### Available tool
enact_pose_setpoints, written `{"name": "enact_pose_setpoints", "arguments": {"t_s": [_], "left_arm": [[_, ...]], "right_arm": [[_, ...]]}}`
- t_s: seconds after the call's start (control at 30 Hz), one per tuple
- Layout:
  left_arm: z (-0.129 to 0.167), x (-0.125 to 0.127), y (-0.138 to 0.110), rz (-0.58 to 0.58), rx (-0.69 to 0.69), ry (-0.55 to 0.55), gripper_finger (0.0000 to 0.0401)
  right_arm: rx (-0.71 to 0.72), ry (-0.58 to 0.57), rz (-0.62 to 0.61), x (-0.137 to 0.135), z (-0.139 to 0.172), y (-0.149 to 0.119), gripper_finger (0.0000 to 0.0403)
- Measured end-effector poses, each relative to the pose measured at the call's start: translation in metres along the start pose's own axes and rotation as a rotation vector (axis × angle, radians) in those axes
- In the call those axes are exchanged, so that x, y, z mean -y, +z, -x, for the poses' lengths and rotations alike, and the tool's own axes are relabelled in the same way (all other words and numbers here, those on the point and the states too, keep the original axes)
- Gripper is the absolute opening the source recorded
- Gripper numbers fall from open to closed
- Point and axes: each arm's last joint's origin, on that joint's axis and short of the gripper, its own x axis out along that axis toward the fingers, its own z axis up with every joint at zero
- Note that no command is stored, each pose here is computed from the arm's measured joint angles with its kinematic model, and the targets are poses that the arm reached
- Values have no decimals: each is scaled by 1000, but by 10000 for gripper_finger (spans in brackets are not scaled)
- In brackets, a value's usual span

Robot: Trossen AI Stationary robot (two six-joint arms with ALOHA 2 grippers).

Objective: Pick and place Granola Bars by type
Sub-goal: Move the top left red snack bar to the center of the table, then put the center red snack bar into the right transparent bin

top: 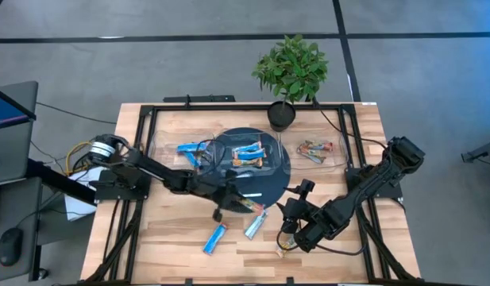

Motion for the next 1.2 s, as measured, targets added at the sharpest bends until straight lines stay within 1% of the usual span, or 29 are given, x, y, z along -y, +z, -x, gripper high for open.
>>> {"name": "enact_pose_setpoints", "arguments": {"t_s": [0.03,0.13,0.37,0.5,0.7,0.8,0.87,0.93,1.1,1.2], "left_arm": [[-6,-2,3,1,13,-5,91],[-22,-3,3,1,-7,-18,91],[-63,-7,6,25,-113,-10,94],[-74,-10,12,24,-137,8,117],[-76,-12,16,23,-133,8,190],[-75,-11,14,22,-160,-2,223],[-73,-10,13,22,-190,-15,238],[-70,-8,16,26,-193,-32,249],[-58,3,23,32,-219,-161,253],[-49,12,24,28,-227,-221,253]], "right_arm": [[-2,0,-1,0,0,0,270],[-6,-5,-3,1,-2,1,270],[-2,11,0,-1,1,-1,270],[-8,42,-10,-4,4,-1,270],[-28,82,-29,-10,1,-2,270],[-59,90,-12,-19,-9,-7,270],[-110,108,28,-25,-19,-13,270],[-152,126,59,-29,-31,-15,270],[-215,175,83,-34,-57,-16,270],[-241,176,88,-32,-65,-17,270]]}}
